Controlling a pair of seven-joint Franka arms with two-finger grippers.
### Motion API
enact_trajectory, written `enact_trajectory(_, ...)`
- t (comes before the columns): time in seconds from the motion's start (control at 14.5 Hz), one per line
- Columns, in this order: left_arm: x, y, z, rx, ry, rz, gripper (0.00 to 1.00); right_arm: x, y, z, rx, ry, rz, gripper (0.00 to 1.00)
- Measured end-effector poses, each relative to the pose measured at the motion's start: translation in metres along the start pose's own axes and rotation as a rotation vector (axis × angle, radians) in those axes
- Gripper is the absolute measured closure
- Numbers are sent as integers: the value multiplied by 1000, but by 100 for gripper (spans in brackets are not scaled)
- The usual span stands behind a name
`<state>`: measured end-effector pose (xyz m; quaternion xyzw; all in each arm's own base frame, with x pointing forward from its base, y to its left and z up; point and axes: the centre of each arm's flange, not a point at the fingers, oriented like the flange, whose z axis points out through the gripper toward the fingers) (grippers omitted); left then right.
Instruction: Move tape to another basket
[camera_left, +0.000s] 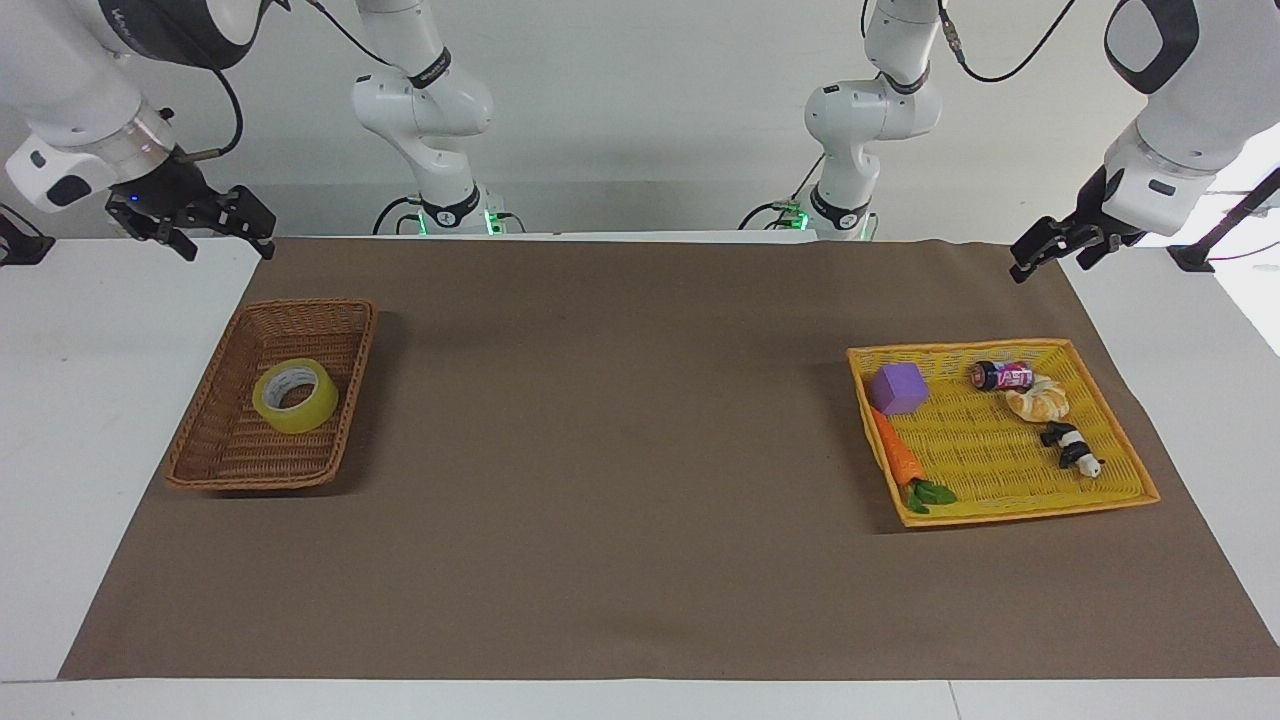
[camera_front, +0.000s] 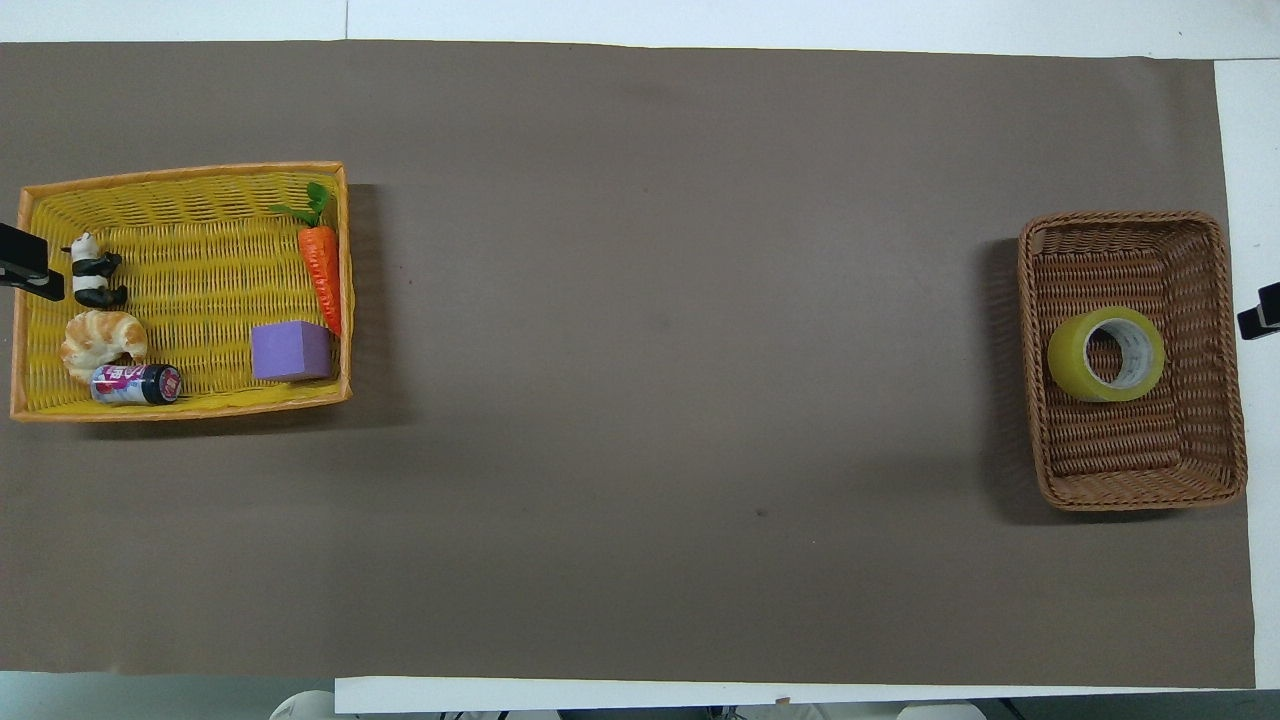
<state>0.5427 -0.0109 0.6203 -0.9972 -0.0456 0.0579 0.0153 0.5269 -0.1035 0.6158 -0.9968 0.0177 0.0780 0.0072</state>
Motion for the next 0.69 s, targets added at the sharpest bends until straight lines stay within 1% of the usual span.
enact_trajectory(0.69, 0, 0, 0, 0, 0, 0, 0, -3, -1, -6, -6, 13, 17, 0)
